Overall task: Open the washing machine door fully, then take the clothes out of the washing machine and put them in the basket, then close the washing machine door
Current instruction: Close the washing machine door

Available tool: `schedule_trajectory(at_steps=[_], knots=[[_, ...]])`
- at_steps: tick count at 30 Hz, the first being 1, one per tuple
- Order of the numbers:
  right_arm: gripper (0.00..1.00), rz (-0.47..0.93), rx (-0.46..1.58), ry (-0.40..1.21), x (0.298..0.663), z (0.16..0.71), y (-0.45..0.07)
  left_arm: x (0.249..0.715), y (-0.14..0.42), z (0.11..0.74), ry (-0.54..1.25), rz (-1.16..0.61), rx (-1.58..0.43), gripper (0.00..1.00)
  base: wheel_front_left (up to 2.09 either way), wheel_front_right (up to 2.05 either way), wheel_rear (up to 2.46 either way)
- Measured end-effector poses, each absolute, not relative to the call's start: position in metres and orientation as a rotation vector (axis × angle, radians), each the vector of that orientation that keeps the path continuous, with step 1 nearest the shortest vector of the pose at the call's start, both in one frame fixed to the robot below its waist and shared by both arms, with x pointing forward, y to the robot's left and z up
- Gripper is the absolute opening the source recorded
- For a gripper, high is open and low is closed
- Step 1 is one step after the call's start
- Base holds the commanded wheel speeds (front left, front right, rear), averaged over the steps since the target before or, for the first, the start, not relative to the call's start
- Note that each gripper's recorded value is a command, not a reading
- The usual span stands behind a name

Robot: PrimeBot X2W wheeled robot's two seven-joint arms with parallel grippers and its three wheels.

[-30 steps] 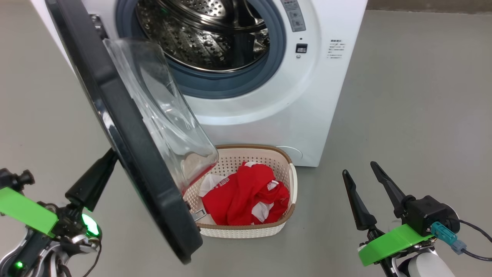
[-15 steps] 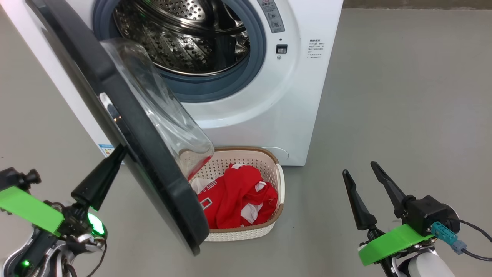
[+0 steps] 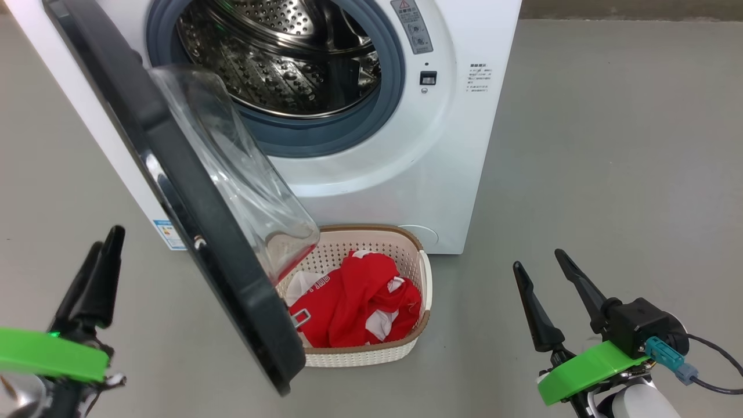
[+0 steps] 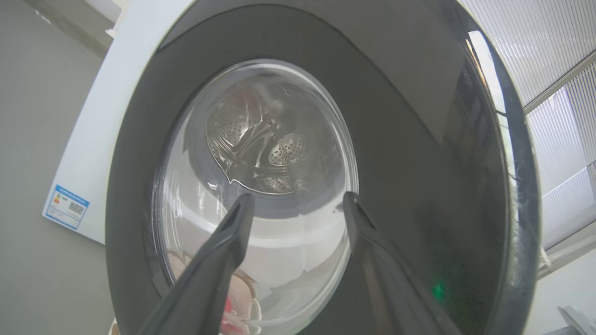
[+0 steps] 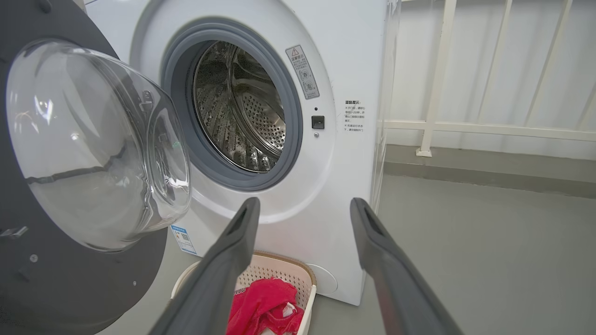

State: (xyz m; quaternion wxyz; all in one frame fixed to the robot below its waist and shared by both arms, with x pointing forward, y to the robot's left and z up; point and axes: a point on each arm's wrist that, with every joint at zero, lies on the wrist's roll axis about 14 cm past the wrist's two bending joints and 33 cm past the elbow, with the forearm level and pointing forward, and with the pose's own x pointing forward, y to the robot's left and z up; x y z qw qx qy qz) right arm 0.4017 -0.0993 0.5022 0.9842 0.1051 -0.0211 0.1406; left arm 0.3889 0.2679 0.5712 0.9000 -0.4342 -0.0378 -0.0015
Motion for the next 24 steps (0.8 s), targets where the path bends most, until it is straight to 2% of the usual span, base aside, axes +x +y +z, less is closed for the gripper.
schedule_trajectory(at_steps=[4,8,14,24], knots=[[1.0,0.282,0.21,-0.042,0.401,0.502,-0.1,0.384,0.27,0.561,-0.109,0.049,-0.662,1.0,0.0,0.0,0.0],[1.0,0.281,0.209,-0.046,0.399,0.504,-0.101,0.374,0.281,0.55,-0.145,0.086,-0.331,1.0,0.0,0.0,0.0],[1.0,0.279,0.213,-0.057,0.397,0.508,-0.102,0.372,0.267,0.541,-0.153,0.05,-0.146,1.0,0.0,0.0,0.0],[1.0,0.281,0.215,-0.062,0.396,0.509,-0.101,0.365,0.257,0.534,-0.143,0.063,-0.052,1.0,0.0,0.0,0.0]])
